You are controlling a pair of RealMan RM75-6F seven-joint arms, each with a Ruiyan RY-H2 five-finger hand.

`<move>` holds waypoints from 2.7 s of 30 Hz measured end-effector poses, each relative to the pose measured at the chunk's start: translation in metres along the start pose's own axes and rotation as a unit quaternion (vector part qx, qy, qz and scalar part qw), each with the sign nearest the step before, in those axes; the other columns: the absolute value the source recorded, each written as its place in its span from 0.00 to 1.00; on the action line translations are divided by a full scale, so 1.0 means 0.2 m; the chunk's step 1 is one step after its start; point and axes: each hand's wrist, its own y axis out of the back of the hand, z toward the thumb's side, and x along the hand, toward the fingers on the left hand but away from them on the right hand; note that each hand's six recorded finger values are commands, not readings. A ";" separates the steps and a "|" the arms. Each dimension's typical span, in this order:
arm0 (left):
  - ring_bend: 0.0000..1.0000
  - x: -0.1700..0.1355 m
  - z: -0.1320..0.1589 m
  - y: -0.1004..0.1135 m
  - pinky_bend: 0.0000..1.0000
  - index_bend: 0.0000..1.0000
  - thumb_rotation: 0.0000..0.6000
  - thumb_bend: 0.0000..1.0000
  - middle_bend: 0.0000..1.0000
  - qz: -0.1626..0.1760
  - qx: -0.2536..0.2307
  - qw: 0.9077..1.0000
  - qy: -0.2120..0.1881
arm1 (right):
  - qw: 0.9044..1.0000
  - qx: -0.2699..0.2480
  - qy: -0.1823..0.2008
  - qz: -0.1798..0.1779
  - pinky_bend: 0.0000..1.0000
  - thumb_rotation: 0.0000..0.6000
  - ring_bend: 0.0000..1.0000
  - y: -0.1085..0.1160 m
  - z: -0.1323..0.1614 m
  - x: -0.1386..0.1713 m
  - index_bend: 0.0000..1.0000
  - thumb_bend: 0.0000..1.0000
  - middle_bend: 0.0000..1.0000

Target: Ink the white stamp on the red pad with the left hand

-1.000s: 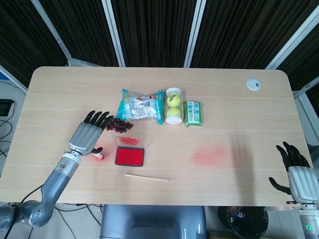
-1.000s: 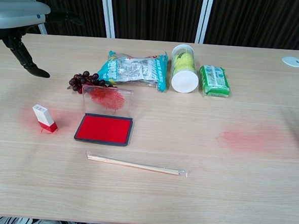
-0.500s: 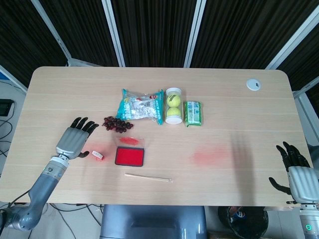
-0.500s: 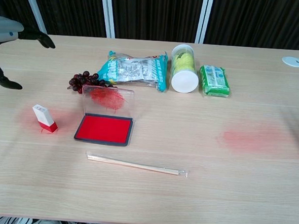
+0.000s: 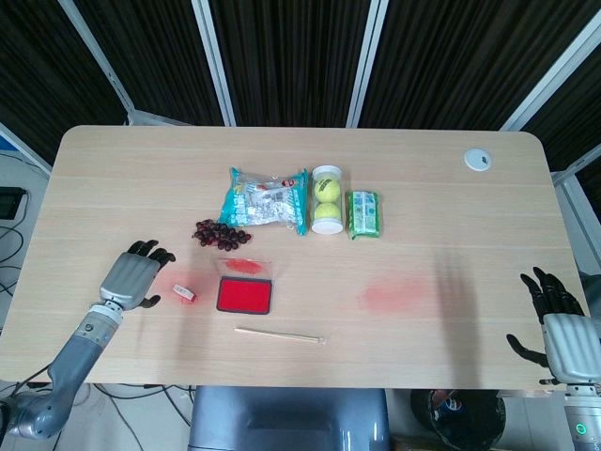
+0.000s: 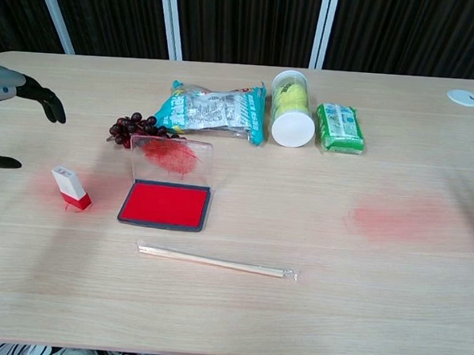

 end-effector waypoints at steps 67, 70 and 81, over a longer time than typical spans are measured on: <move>0.20 0.16 0.19 -0.21 0.23 0.52 1.00 0.32 0.47 -0.031 0.028 0.999 -0.024 | 1.000 -0.005 -0.004 0.000 0.19 1.00 0.00 0.00 -0.01 0.00 0.12 0.28 0.00; 0.22 0.16 0.18 -0.21 0.26 0.53 1.00 0.34 0.49 -0.030 0.029 0.999 -0.023 | 1.000 -0.005 -0.004 0.000 0.19 1.00 0.00 0.00 -0.01 0.00 0.12 0.28 0.00; 0.46 0.16 0.17 -0.19 0.57 0.64 1.00 0.45 0.59 -0.013 0.028 0.999 -0.023 | 1.000 -0.004 -0.004 -0.001 0.19 1.00 0.00 0.00 -0.01 0.00 0.12 0.28 0.00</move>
